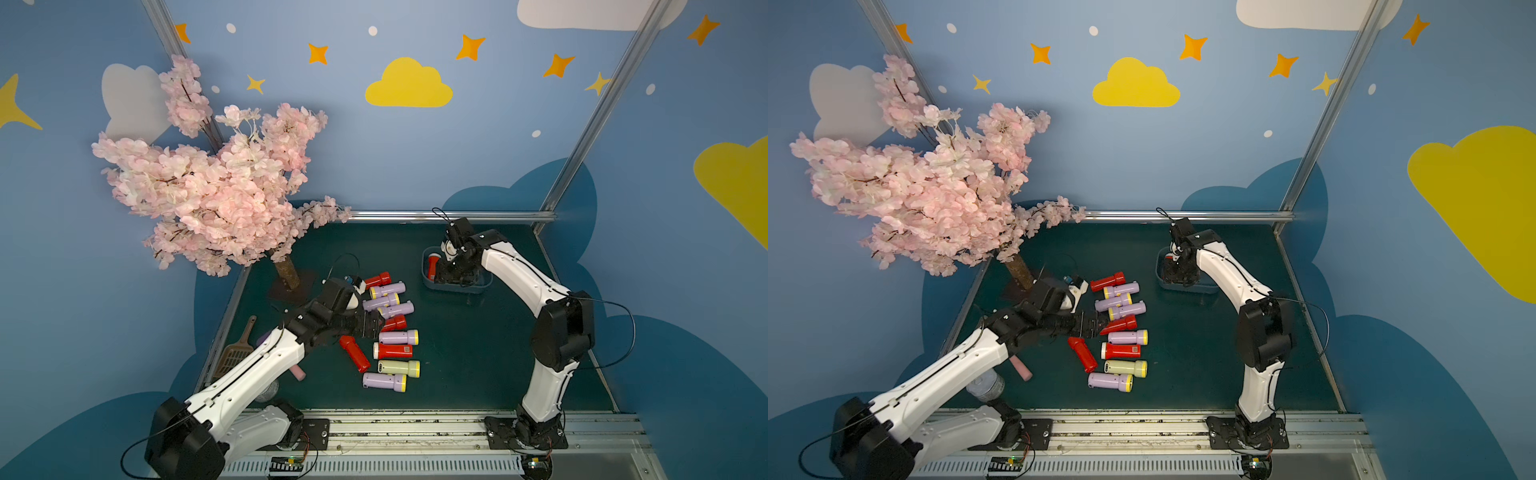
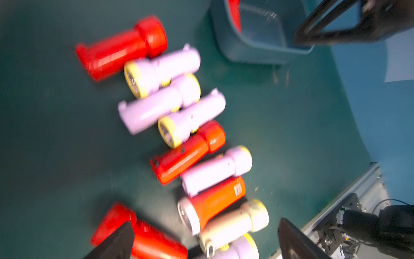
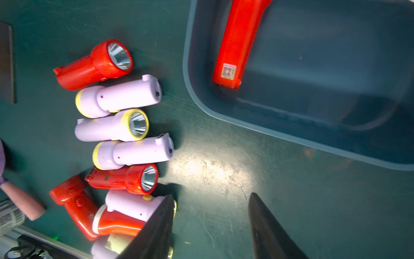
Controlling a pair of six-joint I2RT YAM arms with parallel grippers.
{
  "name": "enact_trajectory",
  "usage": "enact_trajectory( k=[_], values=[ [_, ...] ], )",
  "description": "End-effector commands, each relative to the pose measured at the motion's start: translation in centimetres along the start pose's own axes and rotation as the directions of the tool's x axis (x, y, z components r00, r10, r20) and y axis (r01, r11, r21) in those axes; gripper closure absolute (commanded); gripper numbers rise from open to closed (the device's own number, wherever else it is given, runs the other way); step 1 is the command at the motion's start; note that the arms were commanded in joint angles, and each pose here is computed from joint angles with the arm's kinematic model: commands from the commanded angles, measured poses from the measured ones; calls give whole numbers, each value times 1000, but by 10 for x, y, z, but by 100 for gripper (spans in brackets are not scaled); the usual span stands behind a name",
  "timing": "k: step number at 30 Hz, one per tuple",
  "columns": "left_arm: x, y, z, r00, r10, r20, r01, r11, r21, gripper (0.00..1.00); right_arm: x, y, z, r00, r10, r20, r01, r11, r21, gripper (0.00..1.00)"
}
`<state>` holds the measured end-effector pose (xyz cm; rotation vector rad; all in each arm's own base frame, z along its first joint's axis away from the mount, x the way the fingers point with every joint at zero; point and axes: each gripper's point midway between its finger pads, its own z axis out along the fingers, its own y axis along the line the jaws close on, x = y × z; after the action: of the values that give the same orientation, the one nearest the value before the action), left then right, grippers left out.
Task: Put the flashlights into the storage boxes
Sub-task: Pick up the flashlight from the center of the board.
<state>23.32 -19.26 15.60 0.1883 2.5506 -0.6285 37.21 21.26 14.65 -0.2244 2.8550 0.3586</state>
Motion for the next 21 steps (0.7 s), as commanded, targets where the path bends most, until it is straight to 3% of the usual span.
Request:
enact_trajectory(
  k=[1, 5, 13, 21],
  values=[
    [34, 30, -7, 987, -162, -6, 158, 971, -178, 2, -3, -6, -16, 998, -3, 64, 1, 1000, 26, 45],
    [60, 37, -10, 969, -246, 19, 244, 944, -220, 4, 1, -9, -18, 997, -6, 78, 3, 999, 34, 46],
    [95, 49, 3, 951, -310, -7, 294, 909, -297, 5, 6, -7, -20, 997, -6, 78, 4, 1000, 24, 47],
    [97, 60, 18, 942, -334, 41, 331, 898, -290, 13, 15, -16, -31, 995, -16, 95, 10, 997, 72, 47]
  ],
)
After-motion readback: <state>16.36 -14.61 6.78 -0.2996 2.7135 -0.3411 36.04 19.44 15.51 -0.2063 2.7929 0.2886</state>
